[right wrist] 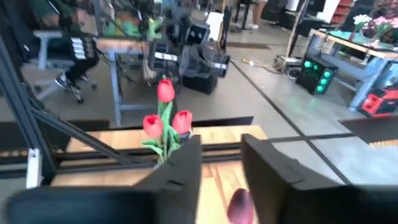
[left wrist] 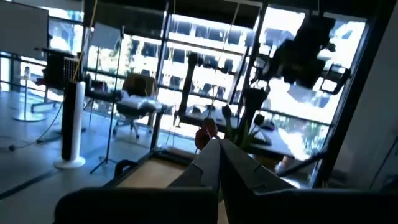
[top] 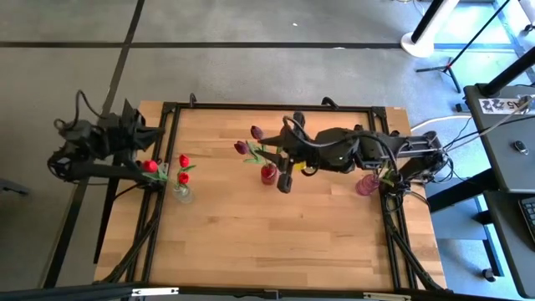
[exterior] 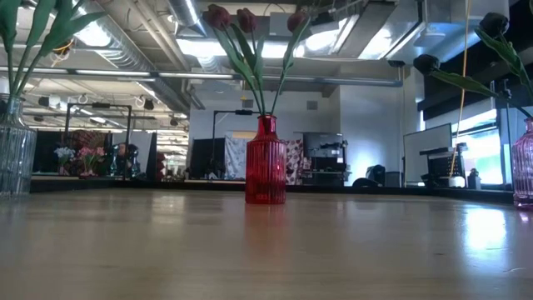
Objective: Sort flowers into vase by color
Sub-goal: Return to Home Position
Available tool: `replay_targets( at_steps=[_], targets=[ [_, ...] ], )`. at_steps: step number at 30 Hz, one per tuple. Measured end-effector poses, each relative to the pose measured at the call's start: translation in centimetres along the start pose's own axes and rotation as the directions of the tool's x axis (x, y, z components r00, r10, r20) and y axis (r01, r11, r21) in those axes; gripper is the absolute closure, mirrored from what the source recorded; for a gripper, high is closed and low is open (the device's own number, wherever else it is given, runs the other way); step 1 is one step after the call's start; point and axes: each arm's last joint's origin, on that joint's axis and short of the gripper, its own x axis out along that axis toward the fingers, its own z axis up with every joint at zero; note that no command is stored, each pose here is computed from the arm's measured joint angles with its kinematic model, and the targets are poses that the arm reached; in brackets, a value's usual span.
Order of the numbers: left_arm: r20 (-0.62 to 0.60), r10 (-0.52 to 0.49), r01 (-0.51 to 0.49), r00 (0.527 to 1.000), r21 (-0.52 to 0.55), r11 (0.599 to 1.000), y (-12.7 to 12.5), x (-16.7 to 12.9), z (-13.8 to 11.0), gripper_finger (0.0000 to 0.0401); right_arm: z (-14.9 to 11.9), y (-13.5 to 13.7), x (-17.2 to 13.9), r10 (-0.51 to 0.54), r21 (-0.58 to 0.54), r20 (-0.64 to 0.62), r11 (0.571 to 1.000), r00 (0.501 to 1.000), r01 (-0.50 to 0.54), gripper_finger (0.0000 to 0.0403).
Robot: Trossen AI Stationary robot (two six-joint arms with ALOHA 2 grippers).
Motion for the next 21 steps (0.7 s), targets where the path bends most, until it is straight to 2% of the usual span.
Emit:
replay_targets(
  at_steps=[4,6,8,9,12,16,19,21],
  targets=[
    [0.053,-0.01,0.014,0.999,-0.074,0.997,0.8,-1.4,-2.1,0.0399,-1.3,-0.2,-0.7,0.017,0.037,0.083,0.999,0.996,-0.02,0.035],
    [0.034,-0.007,0.01,0.999,-0.102,0.995,0.8,-1.0,-2.5,0.0399,-2.3,-0.5,-1.2,0.025,0.058,0.132,0.998,0.991,-0.033,0.0381],
    [0.005,-0.051,0.051,0.999,-0.106,0.993,0.6,-0.7,-2.8,0.04,-3.5,-0.7,-1.6,0.024,0.079,0.179,0.996,0.984,-0.039,0.0396],
    [0.031,-0.077,0.08,0.997,-0.113,0.99,0.4,-0.4,-2.6,0.04,-4.1,-0.8,-1.9,0.022,0.091,0.204,0.995,0.979,-0.041,0.0396],
    [0.008,-0.074,0.074,0.997,-0.117,0.99,0.3,0.7,-3.8,0.04,-5.6,-1.3,-3.0,0.03,0.127,0.294,0.989,0.955,-0.07,0.0382],
    [0.064,-0.079,0.088,0.995,-0.146,0.985,0.2,1.3,-4.5,0.04,-7.4,-2.2,-5.2,0.032,0.179,0.375,0.978,0.927,-0.106,0.0376],
    [0.082,-0.069,0.081,0.994,-0.15,0.985,0.2,2.1,-5.6,0.04,-8.7,-2.7,-6.3,0.024,0.209,0.395,0.971,0.919,-0.115,0.0375],
    [0.129,-0.049,0.07,0.99,-0.162,0.984,0.2,2.4,-5.9,0.0401,-9.4,-3.1,-7.0,-0.015,0.244,0.382,0.966,0.924,-0.085,0.0375]
  ],
)
